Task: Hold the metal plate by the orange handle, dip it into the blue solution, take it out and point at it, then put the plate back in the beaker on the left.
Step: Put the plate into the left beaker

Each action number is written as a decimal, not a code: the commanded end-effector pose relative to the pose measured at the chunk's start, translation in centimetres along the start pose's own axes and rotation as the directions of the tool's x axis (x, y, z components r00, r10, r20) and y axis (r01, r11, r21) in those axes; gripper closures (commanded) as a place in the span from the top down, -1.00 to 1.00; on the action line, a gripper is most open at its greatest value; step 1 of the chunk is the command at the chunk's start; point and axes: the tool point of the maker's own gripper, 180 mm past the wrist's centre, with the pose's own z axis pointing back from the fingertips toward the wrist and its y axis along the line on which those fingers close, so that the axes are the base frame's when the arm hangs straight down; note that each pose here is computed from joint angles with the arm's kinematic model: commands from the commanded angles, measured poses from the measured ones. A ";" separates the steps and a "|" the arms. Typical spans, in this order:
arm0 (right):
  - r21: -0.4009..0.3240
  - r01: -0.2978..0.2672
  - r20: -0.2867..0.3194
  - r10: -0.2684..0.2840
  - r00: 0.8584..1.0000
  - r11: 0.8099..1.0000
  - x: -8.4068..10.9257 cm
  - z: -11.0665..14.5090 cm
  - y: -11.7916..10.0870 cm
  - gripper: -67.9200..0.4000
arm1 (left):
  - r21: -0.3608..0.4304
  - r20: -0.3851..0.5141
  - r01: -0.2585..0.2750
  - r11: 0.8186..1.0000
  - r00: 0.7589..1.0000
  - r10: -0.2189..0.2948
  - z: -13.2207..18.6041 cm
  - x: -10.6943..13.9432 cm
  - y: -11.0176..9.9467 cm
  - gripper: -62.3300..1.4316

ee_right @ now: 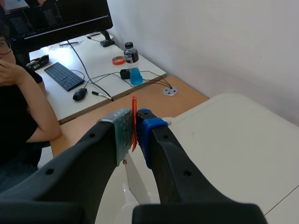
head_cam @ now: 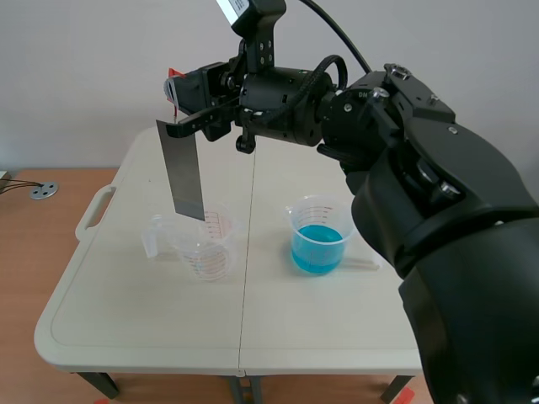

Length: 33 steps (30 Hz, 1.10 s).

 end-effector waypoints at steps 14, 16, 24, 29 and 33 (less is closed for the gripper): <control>0.007 0.023 -0.026 -0.023 0.999 1.000 -1.8 0.3 0.8 -0.95 | 0.004 0.024 -0.006 1.000 1.000 0.005 0.0 0.7 0.0 -0.87; 0.006 0.035 -0.034 -0.035 0.999 0.999 -2.3 0.3 0.8 -0.95 | 0.004 0.024 -0.006 1.000 1.000 0.006 0.0 0.7 0.0 -0.87; -0.006 0.078 -0.072 -0.078 0.994 0.997 -4.8 0.3 0.5 -0.95 | 0.003 0.025 -0.006 1.000 1.000 0.006 0.0 0.7 0.0 -0.87; -0.015 0.074 -0.091 -0.075 0.993 0.997 -6.1 0.4 0.3 -0.95 | 0.003 0.025 -0.006 1.000 1.000 0.006 0.0 0.7 0.0 -0.87; -0.018 0.065 -0.117 -0.067 0.991 0.998 -7.0 0.4 0.2 -0.95 | 0.003 0.025 -0.006 1.000 1.000 0.006 0.0 0.7 0.0 -0.87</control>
